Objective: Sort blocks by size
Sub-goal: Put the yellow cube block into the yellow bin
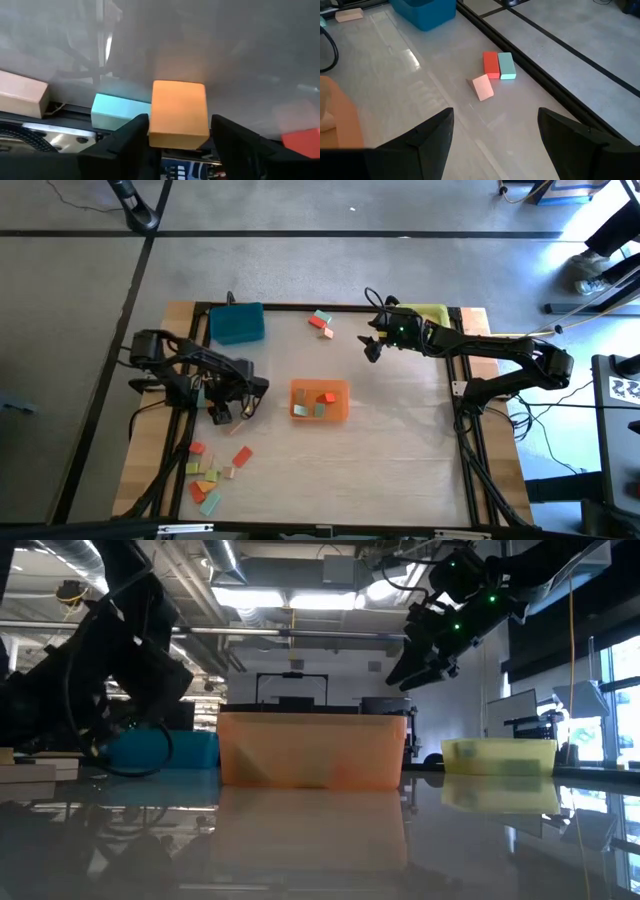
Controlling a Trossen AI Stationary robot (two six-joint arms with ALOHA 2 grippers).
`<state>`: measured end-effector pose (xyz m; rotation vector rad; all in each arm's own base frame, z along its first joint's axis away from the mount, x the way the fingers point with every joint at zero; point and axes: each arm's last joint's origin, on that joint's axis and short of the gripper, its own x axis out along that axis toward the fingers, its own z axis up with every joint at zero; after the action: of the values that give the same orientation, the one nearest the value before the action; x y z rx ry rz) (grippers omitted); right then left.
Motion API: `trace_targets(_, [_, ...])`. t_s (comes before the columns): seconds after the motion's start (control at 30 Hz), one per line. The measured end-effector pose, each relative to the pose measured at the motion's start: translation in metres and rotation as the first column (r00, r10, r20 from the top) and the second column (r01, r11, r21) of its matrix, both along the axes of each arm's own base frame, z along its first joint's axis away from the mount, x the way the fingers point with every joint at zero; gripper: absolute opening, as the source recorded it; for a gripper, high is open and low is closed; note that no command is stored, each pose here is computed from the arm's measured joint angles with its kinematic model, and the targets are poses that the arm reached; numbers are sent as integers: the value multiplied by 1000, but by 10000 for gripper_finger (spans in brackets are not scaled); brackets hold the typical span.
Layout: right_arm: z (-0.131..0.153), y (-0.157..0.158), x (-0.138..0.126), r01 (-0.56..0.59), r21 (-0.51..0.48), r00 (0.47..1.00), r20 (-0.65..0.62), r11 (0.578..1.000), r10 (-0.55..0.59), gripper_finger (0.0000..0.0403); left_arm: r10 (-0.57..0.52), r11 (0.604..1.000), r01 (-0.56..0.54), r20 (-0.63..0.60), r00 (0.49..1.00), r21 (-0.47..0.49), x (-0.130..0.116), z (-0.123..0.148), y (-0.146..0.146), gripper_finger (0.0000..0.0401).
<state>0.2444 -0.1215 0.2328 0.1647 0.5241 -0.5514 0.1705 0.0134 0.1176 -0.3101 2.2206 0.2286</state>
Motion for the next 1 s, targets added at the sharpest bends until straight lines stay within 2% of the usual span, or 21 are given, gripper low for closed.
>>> trace_targets(0.13, [0, 0, 0, -1, 0, 1000, 0, 1000, 1, 285, 1, 1000, -1, 17, 1000, 5, 3, -4, 0, 183])
trace_targets(0.3, [0, 0, 0, -1, 0, 1000, -1, 1000, 1, 285, 0, 1000, 1, 50, 999, -3, 6, -5, 0, 117])
trace_targets(0.53, [-6, 1, -3, 7, 36, 998, -59, 999, -5, 285, -37, 999, 35, 93, 995, 25, 15, 8, 2, 114])
trace_targets(0.7, [-4, 1, -2, 6, 24, 999, -37, 1000, -5, 285, -81, 992, 54, 244, 966, 116, 30, 37, 7, 114])
trace_targets(0.8, [-2, 0, -1, 0, 8, 1000, -23, 1000, 1, 285, -91, 988, 37, 368, 926, 150, 37, 60, 11, 116])
trace_targets(0.87, [-1, 0, 0, -26, -15, 999, -24, 1000, 26, 285, -97, 982, 6, 472, 876, 191, 42, 76, 16, 117])
trace_targets(1.0, [4, 1, 3, -103, -65, 994, 17, 993, 104, 285, -132, 967, -64, 701, 700, 246, 50, 104, 28, 118])
